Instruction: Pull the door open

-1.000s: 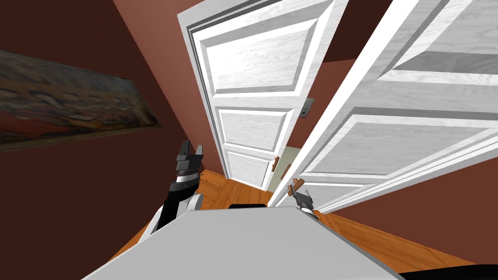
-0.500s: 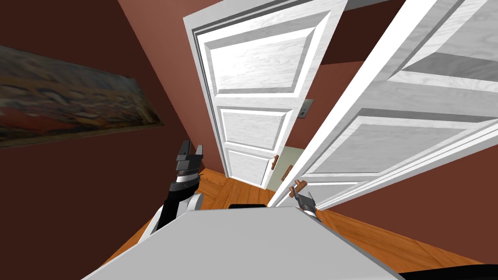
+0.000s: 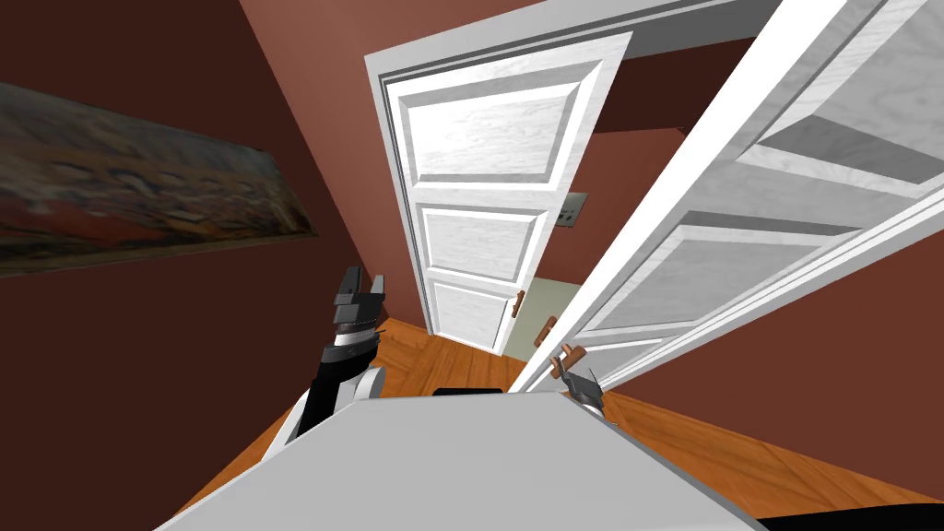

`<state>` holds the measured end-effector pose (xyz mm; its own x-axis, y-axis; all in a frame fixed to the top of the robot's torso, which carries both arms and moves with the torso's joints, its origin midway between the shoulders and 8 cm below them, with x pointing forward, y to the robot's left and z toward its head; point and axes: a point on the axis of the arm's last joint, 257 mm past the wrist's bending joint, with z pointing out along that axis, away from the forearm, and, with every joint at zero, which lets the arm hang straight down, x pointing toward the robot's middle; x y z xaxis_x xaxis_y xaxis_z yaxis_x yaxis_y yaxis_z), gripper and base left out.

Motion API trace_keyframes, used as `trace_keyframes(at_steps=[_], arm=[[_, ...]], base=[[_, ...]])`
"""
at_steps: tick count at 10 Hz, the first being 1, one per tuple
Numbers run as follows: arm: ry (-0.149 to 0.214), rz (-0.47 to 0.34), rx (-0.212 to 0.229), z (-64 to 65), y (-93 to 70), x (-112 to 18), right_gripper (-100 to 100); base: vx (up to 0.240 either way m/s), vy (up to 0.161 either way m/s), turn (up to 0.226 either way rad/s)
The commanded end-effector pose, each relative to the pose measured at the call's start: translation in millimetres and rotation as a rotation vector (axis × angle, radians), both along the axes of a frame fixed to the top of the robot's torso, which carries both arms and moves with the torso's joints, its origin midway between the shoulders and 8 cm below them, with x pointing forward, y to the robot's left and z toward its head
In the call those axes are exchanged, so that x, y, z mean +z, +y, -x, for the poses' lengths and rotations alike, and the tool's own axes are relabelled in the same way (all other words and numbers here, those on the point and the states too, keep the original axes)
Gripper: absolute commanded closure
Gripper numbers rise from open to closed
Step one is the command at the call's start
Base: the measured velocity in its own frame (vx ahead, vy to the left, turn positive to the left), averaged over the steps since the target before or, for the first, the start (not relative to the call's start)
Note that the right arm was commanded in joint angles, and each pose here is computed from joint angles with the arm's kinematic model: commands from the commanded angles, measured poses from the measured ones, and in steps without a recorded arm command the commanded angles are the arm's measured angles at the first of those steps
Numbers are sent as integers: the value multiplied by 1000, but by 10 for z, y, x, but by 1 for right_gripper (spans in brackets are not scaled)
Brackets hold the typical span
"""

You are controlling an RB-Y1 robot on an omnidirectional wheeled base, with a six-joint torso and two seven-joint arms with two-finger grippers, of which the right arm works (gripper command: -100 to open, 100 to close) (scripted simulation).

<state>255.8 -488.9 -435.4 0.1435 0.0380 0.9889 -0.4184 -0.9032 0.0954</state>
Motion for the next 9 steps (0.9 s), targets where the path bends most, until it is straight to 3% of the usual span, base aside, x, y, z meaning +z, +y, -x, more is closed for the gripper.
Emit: trace_keyframes(at_steps=[1,9], arm=[[44,17,-36,173,-222,-8,100],[78,24,-65,335,-356,-74,100]], base=[[-49,-3,-13],[-45,4,-4]])
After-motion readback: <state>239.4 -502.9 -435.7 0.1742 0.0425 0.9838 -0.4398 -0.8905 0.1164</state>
